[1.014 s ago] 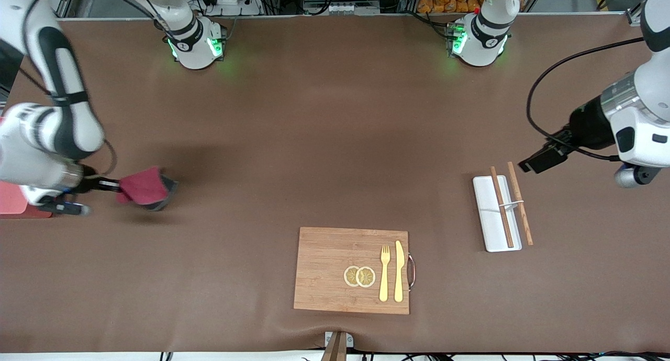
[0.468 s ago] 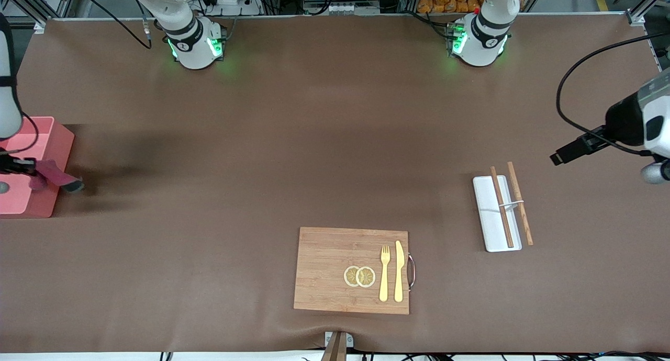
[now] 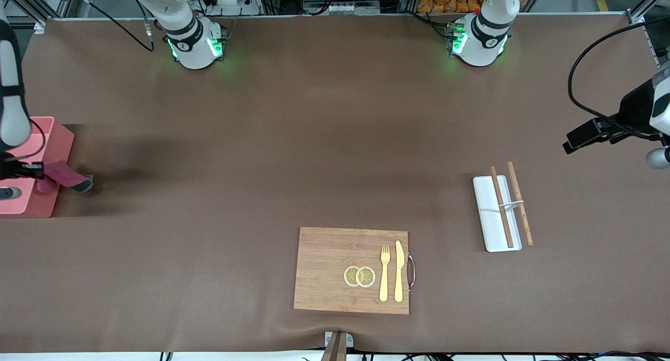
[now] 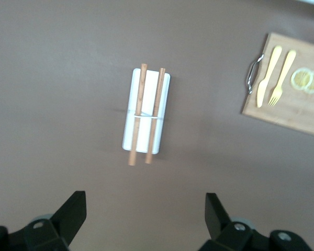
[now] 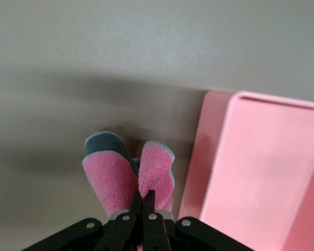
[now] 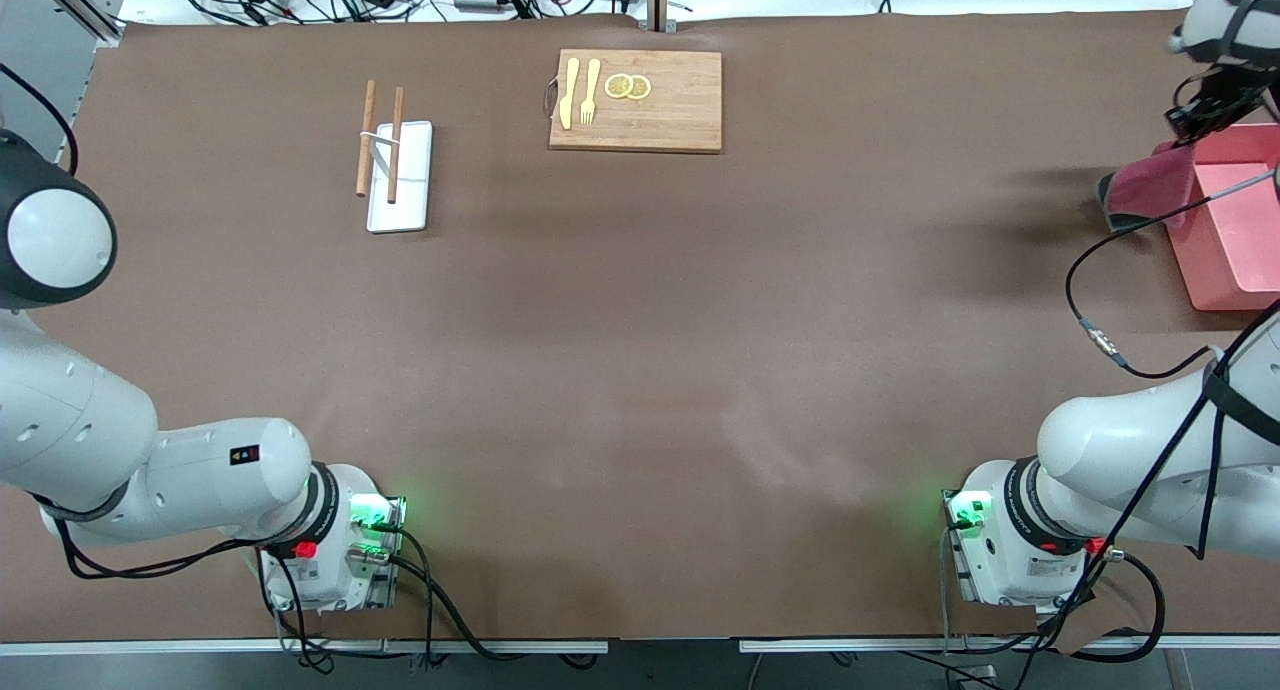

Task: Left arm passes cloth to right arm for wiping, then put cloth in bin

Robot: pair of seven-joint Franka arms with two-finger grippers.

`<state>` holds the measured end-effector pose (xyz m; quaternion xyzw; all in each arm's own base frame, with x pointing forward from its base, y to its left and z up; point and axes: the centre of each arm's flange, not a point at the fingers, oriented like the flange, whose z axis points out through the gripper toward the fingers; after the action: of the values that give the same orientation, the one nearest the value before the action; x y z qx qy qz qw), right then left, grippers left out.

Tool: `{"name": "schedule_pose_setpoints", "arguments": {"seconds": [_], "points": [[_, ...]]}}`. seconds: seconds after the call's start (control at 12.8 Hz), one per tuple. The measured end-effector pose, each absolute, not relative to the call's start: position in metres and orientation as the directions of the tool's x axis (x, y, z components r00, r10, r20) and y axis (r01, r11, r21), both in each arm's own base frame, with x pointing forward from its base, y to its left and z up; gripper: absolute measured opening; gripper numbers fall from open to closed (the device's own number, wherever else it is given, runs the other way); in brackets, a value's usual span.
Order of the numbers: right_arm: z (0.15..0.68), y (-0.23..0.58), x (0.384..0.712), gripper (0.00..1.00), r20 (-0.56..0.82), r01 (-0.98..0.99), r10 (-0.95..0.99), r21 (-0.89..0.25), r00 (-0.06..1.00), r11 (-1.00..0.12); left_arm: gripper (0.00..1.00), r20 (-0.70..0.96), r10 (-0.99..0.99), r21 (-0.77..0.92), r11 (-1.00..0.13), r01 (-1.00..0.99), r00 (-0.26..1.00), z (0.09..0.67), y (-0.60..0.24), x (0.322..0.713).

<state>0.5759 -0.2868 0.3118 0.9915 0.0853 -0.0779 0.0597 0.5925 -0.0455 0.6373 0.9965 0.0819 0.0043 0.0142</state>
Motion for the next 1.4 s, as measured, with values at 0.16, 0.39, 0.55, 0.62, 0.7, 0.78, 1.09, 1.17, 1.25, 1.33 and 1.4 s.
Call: {"name": "schedule_pose_setpoints", "arguments": {"seconds": [0.16, 0.39, 0.55, 0.62, 0.7, 0.78, 1.09, 1.17, 1.25, 1.33, 1.4], "points": [[0.292, -0.25, 0.594, 0.02, -0.166, 0.227, 0.212, 0.081, 0.963, -0.97, 1.0, 0.008, 0.125, 0.009, -0.992, 0.125, 0.992, 0.641, -0.033, 0.583], [0.292, -0.149, 0.627, 0.02, -0.123, 0.277, 0.274, 0.014, 0.954, -0.961, 1.0, 0.007, 0.121, 0.001, -0.993, 0.121, 0.993, 0.645, -0.03, 0.568], [0.292, -0.07, 0.64, 0.02, -0.111, 0.266, 0.266, -0.008, 0.958, -0.964, 1.0, 0.007, 0.121, 0.0, -0.993, 0.121, 0.993, 0.647, -0.03, 0.564], [0.292, -0.026, 0.644, 0.02, -0.104, 0.24, 0.242, -0.025, 0.965, -0.97, 1.0, 0.007, 0.122, 0.0, -0.993, 0.122, 0.993, 0.647, -0.03, 0.564], [0.292, 0.023, 0.644, 0.02, -0.101, 0.204, 0.207, -0.037, 0.973, -0.978, 1.0, 0.008, 0.123, 0.0, -0.992, 0.123, 0.992, 0.647, -0.029, 0.563], [0.292, 0.072, 0.641, 0.02, -0.101, 0.16, 0.164, -0.044, 0.981, -0.986, 1.0, 0.009, 0.124, 0.0, -0.992, 0.124, 0.992, 0.648, -0.028, 0.563], [0.325, 0.203, 0.616, 0.02, -0.099, 0.065, 0.076, -0.104, 0.992, -0.992, 1.0, 0.016, 0.127, 0.0, -0.992, 0.127, 0.992, 0.653, -0.027, 0.556], [0.348, 0.204, 0.614, 0.02, -0.107, 0.059, 0.072, -0.12, 0.992, -0.991, 1.0, 0.018, 0.126, 0.0, -0.992, 0.127, 0.992, 0.655, -0.027, 0.554], [0.38, 0.195, 0.615, 0.02, -0.11, 0.05, 0.064, -0.126, 0.992, -0.991, 1.0, 0.019, 0.127, 0.0, -0.992, 0.127, 0.992, 0.655, -0.027, 0.553], [0.416, 0.18, 0.614, 0.02, -0.107, 0.036, 0.05, -0.132, 0.993, -0.991, 1.0, 0.019, 0.127, 0.0, -0.992, 0.127, 0.992, 0.656, -0.027, 0.553], [0.454, 0.157, 0.613, 0.02, -0.101, 0.021, 0.035, -0.139, 0.994, -0.99, 1.0, 0.019, 0.126, 0.0, -0.992, 0.126, 0.992, 0.656, -0.027, 0.552]]}}
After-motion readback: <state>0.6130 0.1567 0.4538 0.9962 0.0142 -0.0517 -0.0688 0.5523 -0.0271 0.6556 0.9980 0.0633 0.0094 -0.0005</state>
